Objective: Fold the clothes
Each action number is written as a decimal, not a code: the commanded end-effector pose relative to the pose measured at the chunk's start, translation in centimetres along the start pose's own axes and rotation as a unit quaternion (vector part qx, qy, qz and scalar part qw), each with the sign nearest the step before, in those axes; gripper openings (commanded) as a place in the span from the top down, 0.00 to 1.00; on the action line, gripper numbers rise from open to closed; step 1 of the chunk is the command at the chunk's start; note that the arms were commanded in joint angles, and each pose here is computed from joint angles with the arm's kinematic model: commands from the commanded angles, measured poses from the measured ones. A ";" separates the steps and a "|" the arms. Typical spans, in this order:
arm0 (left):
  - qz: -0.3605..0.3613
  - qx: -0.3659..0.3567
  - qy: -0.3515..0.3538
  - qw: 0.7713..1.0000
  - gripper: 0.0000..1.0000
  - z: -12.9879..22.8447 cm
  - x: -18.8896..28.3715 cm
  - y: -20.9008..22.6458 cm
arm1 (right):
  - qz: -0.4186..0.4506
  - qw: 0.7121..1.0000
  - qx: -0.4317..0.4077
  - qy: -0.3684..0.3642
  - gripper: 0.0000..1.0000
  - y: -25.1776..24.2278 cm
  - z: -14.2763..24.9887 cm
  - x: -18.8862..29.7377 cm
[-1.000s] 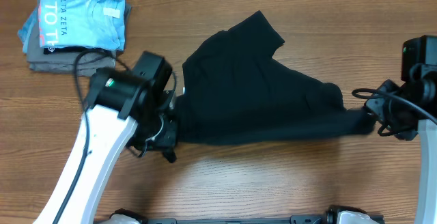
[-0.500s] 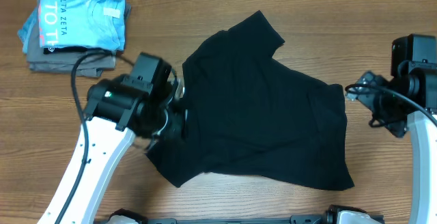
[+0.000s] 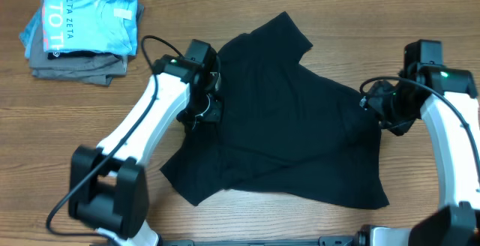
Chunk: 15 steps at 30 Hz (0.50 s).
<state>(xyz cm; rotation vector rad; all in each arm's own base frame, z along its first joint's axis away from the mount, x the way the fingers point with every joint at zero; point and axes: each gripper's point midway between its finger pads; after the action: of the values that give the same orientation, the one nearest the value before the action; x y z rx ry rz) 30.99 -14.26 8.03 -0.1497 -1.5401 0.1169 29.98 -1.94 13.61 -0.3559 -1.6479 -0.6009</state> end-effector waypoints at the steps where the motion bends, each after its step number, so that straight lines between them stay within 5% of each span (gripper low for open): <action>1: -0.053 0.025 -0.001 0.998 0.76 -0.5 -0.8 2.5 | -0.004 1.000 0.004 0.024 0.33 0.2 0.4 -1.5; 5: -0.082 0.041 -0.008 0.996 0.60 -0.9 -0.4 4.6 | 0.000 0.999 0.008 0.034 0.32 0.5 0.2 -2.8; 10: -0.075 0.011 -0.005 0.997 0.26 -1.2 -0.1 5.6 | -0.003 1.000 0.010 0.028 0.29 0.8 -0.1 -3.1; 15: -0.021 -0.033 0.015 0.999 0.27 -0.5 -0.9 4.3 | -0.004 1.000 0.010 0.026 0.28 0.8 -0.3 -3.1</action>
<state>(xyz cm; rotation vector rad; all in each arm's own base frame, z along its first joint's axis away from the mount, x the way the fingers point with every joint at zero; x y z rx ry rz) 32.39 -8.97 6.87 -0.0323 -1.5474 0.0476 31.03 -1.28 10.82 -0.3286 -1.6013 -0.5969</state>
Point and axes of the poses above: each gripper's point midway between its finger pads, its own x axis back along the fingers, its own y axis along the line the jaws close on, z = x × y, and after that the axes turned 4 degrees about x, right-handed
